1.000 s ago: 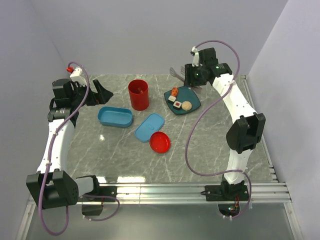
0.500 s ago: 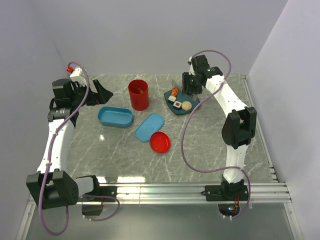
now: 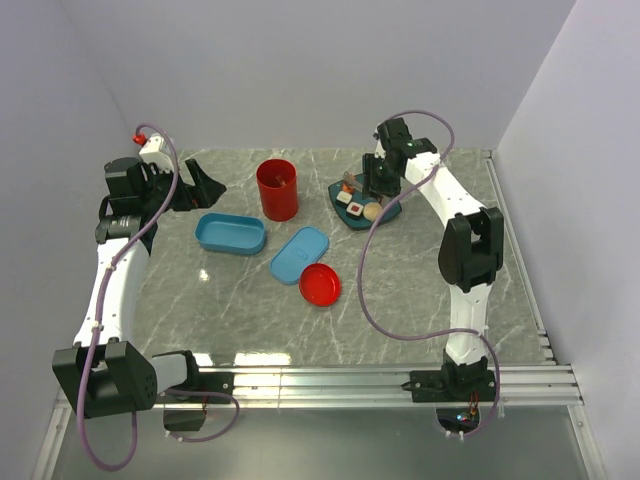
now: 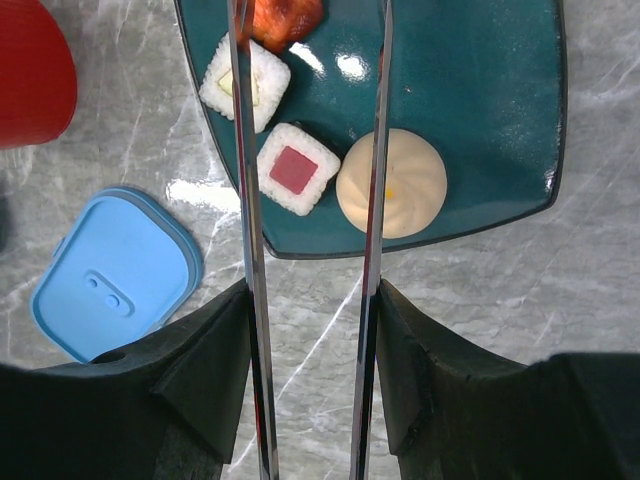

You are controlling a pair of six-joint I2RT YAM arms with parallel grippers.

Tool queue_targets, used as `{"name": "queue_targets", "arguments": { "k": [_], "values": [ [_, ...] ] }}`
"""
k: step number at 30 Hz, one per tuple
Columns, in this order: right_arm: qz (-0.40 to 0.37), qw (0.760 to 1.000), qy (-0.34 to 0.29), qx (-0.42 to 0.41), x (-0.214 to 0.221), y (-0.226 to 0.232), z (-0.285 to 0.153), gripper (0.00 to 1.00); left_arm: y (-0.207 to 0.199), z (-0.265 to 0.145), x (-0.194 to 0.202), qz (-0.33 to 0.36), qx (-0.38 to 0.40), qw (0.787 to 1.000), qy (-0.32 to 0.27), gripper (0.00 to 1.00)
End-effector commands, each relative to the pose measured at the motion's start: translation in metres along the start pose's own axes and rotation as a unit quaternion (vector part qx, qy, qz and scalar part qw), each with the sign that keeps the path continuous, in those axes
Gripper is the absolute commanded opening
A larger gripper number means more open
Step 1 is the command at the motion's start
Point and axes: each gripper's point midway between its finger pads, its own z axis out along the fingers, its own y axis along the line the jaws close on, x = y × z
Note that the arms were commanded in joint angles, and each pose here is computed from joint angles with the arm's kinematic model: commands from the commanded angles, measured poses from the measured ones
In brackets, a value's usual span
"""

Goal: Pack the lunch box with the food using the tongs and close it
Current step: Pick up the food using the clamp

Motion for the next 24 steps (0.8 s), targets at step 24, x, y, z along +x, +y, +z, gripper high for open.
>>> {"name": "queue_targets", "arguments": {
  "k": [24],
  "values": [
    [0.005, 1.000, 0.004, -0.029, -0.003, 0.018, 0.009, 0.55, 0.000, 0.001, -0.013, 0.017, 0.001, 1.000, -0.023, 1.00]
  ]
}}
